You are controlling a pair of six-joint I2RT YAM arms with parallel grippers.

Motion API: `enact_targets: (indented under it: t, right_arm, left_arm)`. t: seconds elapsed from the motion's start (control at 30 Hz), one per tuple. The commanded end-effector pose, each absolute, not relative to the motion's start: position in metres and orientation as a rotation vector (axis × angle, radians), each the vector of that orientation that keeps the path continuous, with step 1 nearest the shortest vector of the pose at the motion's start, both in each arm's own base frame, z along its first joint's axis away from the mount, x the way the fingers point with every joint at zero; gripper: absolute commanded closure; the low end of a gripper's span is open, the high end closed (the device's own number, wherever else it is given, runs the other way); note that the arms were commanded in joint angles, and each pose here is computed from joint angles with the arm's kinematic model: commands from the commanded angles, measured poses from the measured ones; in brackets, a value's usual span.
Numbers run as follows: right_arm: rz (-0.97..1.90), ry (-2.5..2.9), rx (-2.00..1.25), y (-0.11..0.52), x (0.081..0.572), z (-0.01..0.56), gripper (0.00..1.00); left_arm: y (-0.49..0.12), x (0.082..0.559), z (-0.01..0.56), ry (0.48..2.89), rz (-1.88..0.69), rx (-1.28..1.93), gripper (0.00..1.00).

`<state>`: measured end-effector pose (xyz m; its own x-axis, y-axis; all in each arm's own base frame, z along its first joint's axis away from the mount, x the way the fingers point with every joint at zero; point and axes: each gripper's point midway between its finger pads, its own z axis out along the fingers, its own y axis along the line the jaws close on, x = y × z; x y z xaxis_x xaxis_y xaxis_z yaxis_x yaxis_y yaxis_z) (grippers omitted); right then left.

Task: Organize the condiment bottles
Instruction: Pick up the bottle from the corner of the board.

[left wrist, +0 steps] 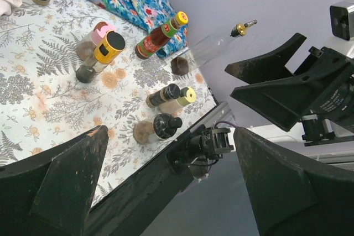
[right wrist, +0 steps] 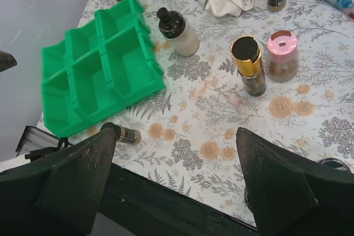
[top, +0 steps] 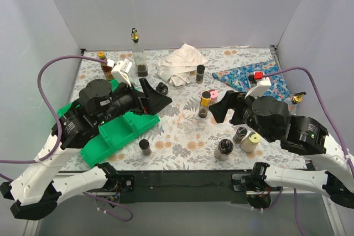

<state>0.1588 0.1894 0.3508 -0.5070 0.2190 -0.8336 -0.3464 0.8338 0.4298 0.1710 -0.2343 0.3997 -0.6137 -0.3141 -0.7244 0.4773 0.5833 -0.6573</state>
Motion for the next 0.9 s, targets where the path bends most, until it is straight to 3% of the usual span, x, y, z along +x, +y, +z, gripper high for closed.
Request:
enact_targets:
  t: [0.0, 0.3, 0.6, 0.87]
  right_arm:
    - [0.723, 1.927, -0.036, 0.185, 0.163, 0.367, 0.01]
    - [0.717, 1.942, -0.033, 0.183, 0.161, 0.356, 0.01]
    - [0.777, 1.88, -0.186, 0.184, 0.149, 0.347, 0.04]
    - [0.818, 1.851, -0.205, 0.182, 0.143, 0.346, 0.04]
  left_arm:
    - [-0.225, 0.173, 0.398, 1.923, -1.078, 0.109, 0.02]
    - [-0.198, 0.191, 0.354, 2.113, -0.808, -0.056, 0.02]
    - [-0.143, 0.162, 0.221, 2.553, -0.293, -0.165, 0.07]
    - [-0.155, 0.138, 0.172, 2.703, -0.361, -0.233, 0.21]
